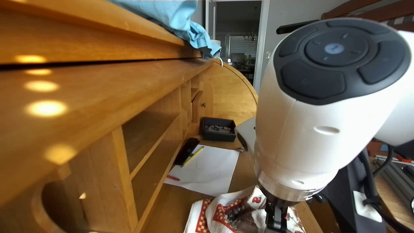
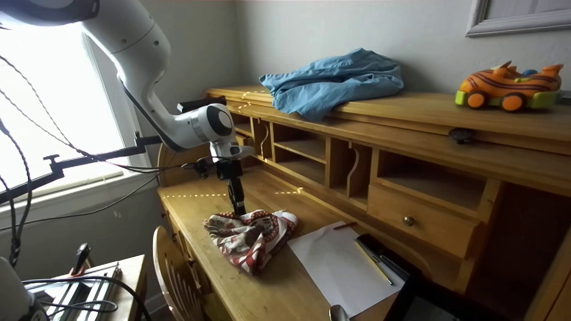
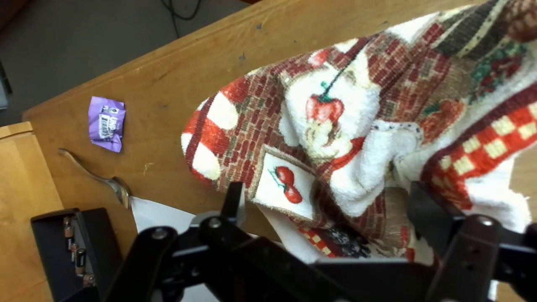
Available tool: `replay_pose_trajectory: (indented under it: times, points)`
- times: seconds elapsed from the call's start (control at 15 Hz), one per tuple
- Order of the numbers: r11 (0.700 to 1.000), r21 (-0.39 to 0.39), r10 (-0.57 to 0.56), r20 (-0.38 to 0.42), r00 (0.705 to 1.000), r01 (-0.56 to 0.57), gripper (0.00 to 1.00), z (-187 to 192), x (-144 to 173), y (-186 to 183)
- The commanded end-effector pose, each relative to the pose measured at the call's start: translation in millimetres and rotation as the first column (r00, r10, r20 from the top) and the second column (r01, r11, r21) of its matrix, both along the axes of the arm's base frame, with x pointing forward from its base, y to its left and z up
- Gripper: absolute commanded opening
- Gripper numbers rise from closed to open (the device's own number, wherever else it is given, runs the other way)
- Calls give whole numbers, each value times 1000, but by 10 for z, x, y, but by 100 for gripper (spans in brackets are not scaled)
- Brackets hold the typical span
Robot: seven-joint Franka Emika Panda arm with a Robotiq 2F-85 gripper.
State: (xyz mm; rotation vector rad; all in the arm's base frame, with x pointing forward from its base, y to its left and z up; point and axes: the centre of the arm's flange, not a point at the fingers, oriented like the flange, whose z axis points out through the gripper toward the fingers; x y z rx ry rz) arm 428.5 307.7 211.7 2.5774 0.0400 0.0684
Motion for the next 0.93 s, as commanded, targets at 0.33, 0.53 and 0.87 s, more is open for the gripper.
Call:
replay_pose_trajectory:
  times: [0.33, 0.53, 0.87]
  points:
    - [992, 42, 116, 87, 989, -120, 100, 95, -50, 158]
    - [987, 96, 121, 71, 990, -127, 100, 50, -4, 209]
    - [977, 156, 137, 51, 989, -144, 100, -120, 90, 209]
